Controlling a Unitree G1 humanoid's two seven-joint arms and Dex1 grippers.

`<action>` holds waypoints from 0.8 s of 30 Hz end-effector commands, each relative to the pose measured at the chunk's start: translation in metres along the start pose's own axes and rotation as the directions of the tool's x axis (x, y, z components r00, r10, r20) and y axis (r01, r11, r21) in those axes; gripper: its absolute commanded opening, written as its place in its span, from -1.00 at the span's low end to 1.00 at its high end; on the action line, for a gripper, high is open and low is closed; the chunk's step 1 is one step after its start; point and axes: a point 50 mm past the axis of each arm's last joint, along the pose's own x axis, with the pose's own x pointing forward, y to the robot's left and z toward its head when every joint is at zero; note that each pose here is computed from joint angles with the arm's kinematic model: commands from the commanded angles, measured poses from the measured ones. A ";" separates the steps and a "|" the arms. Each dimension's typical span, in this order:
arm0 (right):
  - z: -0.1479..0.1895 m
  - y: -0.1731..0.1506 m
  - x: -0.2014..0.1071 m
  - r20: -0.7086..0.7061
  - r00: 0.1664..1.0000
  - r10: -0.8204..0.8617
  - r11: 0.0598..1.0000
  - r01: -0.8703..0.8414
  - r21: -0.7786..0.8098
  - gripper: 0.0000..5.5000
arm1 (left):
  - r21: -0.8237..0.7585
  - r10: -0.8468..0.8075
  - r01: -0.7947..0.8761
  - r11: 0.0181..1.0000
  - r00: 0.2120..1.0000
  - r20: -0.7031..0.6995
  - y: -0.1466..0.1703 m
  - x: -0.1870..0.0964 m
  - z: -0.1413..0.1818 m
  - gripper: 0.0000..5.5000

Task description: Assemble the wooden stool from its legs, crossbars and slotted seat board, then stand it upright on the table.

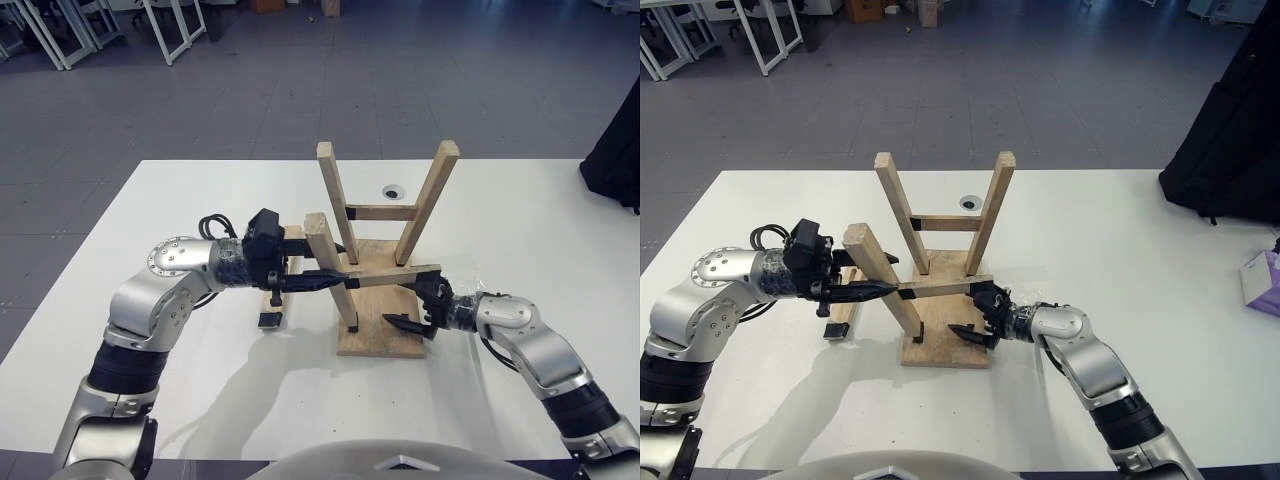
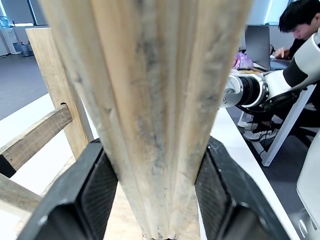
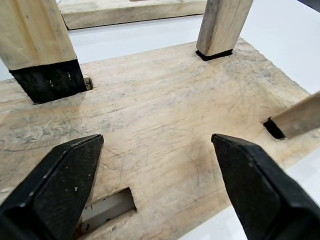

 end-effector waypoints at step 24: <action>-0.037 0.020 0.007 -0.196 0.978 0.065 0.993 -0.044 0.110 0.45 | 0.240 0.201 -0.095 0.966 0.862 -0.465 0.025 -0.020 -0.029 -0.26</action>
